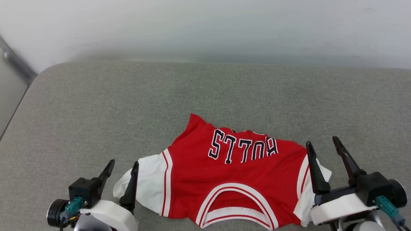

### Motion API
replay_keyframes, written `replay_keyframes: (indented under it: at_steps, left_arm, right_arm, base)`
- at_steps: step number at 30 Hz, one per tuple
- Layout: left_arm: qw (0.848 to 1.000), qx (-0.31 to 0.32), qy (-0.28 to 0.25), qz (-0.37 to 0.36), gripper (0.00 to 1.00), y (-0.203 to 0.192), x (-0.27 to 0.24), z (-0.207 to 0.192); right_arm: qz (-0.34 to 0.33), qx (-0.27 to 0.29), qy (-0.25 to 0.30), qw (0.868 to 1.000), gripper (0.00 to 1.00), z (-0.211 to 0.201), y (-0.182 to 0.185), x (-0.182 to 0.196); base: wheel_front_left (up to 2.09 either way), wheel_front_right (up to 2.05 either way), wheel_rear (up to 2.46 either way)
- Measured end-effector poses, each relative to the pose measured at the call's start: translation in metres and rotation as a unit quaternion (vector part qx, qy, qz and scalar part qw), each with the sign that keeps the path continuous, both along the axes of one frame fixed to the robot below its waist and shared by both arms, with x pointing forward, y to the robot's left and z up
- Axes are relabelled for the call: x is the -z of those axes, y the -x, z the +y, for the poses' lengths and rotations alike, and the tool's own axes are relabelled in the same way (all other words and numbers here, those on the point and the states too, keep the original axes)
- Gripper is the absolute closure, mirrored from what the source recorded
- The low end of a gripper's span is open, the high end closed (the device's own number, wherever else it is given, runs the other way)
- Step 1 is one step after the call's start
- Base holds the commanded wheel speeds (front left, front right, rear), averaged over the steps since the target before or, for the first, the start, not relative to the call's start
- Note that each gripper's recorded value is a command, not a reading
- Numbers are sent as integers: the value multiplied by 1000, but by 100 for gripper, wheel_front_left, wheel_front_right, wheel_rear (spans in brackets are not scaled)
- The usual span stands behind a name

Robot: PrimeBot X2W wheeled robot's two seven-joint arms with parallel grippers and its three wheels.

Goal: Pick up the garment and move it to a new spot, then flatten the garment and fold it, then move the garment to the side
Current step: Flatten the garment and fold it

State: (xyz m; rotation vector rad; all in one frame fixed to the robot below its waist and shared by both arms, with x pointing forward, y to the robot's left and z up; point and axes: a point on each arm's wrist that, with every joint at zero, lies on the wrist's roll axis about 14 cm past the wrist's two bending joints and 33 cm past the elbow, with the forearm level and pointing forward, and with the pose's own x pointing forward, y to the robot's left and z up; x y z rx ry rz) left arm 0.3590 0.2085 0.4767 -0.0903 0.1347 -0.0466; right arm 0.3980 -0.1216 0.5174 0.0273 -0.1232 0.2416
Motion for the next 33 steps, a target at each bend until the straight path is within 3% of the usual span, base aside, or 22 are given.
replay_keyframes:
  at_steps: [8,12,17,26,33]
  left_arm:
    - [995,34,-15,-90,0,2,-33,-19]
    - [995,37,-10,-92,0,6,-32,-24]
    - [995,34,-8,-89,0,6,-29,-24]
    - [996,24,-1,-85,0,5,-25,-22]
    - [997,11,-2,-81,0,4,-22,-15]
  right_arm:
    - [11,14,12,1000,0,-11,5,2]
    - [137,4,52,989,0,-18,5,35]
    - [262,-32,95,960,0,-15,14,55]
    - [445,-103,123,881,0,4,53,86]
    - [491,-107,151,851,0,6,56,113]
  base:
    - [0,0,0]
    - [0,0,0]
    - [0,0,0]
    - [0,0,0]
    - [0,0,0]
